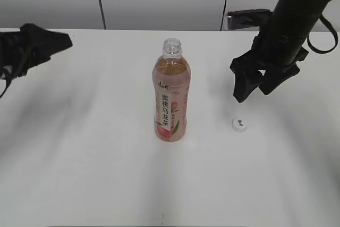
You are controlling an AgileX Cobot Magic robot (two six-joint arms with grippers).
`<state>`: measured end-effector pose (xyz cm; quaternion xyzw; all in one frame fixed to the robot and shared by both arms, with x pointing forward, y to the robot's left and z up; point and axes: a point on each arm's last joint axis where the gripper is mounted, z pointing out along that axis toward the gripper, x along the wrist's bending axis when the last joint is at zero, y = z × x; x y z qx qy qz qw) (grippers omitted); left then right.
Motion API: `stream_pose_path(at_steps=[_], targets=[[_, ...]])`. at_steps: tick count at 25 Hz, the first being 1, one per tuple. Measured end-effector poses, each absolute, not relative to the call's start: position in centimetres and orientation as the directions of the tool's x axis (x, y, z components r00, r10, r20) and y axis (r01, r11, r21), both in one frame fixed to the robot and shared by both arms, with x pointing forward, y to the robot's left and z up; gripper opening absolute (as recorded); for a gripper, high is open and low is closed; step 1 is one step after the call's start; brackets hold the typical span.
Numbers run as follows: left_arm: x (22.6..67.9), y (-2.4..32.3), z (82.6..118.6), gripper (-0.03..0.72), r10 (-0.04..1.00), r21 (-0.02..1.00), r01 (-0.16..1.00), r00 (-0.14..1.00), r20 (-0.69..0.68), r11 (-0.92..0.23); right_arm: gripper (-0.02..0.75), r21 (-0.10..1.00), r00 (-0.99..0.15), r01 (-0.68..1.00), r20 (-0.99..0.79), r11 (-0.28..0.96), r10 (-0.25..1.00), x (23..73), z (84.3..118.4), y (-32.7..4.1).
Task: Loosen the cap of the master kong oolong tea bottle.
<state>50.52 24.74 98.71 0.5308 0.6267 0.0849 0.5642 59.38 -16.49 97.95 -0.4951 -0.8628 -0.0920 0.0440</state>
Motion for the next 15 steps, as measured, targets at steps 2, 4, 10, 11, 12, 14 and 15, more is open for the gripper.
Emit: stream_pose_path(at_steps=[2, 4, 10, 11, 12, 14, 15], targets=[[50.5, 24.7, 99.8, 0.452, 0.714, 0.734, 0.563, 0.326, -0.620, 0.380, 0.519, 0.110, -0.508, 0.861, 0.165, 0.496, 0.845, 59.3, 98.1, -16.5], [50.8, 25.3, 100.6, 0.443, 0.736, 0.782, 0.558, 0.401, -0.545, 0.276, 0.519, 0.108, -0.508, 0.861, 0.166, 0.496, 0.845, 59.3, 98.1, -16.6], [51.0, 26.4, 102.2, 0.430, 0.834, 0.833, 0.548, 0.424, -0.354, 0.075, 0.519, 0.111, -0.508, 0.862, 0.165, 0.495, 0.846, 59.3, 98.1, -16.5], [51.0, 26.5, 102.0, 0.430, 0.843, 0.834, 0.549, 0.426, -0.328, 0.047, 0.519, 0.112, -0.507, 0.862, 0.165, 0.495, 0.846, 59.3, 98.1, -16.5], [50.9, 26.6, 101.8, 0.430, 0.852, 0.834, 0.552, 0.433, -0.295, 0.009, 0.519, 0.112, -0.507, 0.862, 0.165, 0.494, 0.846, 59.3, 98.1, -16.5], [50.9, 26.9, 101.3, 0.428, 0.869, 0.827, 0.560, 0.435, -0.235, -0.057, 0.519, 0.117, -0.506, 0.862, 0.163, 0.493, 0.847, 59.4, 98.1, -16.5], [51.0, 27.1, 101.0, 0.426, 0.876, 0.824, 0.559, 0.439, -0.202, -0.090, 0.519, 0.121, -0.506, 0.862, 0.162, 0.492, 0.847, 59.4, 98.1, -16.5]])
